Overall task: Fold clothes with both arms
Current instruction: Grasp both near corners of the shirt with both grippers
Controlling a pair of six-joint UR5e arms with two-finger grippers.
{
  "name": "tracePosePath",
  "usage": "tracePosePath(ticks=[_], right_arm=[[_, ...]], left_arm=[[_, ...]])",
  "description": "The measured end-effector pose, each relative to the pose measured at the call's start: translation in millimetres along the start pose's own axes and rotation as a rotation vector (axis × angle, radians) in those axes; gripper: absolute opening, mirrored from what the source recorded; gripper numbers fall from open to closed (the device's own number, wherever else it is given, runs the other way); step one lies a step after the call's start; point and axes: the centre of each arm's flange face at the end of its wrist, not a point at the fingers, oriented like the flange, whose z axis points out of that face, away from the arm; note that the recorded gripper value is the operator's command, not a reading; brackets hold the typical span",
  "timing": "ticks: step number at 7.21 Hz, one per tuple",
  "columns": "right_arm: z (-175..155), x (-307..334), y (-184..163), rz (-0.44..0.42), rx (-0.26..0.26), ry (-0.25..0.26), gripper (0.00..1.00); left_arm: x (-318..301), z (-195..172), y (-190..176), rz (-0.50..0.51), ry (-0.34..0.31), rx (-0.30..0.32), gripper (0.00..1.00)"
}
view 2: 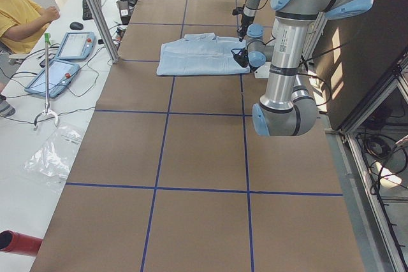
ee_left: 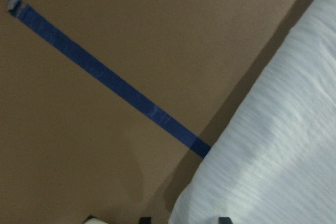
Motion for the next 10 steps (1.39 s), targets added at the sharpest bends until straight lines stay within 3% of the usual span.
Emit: tracePosePath(ticks=[4,5,7,10], right_arm=[[0.0,0.2,0.3,0.000,0.000,0.000,0.00],[0.0,0.2,0.3,0.000,0.000,0.000,0.00],[-1.4,-0.2,0.4,0.000,-0.002,-0.002,0.00],[-4.8,-1.3,0.2,0.002,-0.007,-0.006,0.00]], left_arm=[[0.2,8.1,0.6,0.002,-0.010,0.004,0.46],[1.7,9.4,1.7,0.003,-0.009,0.004,0.39],[4.8,8.5,4.2,0.002,-0.005,0.001,0.00],[7.5,2.4,5.1,0.001,0.005,-0.003,0.00]])
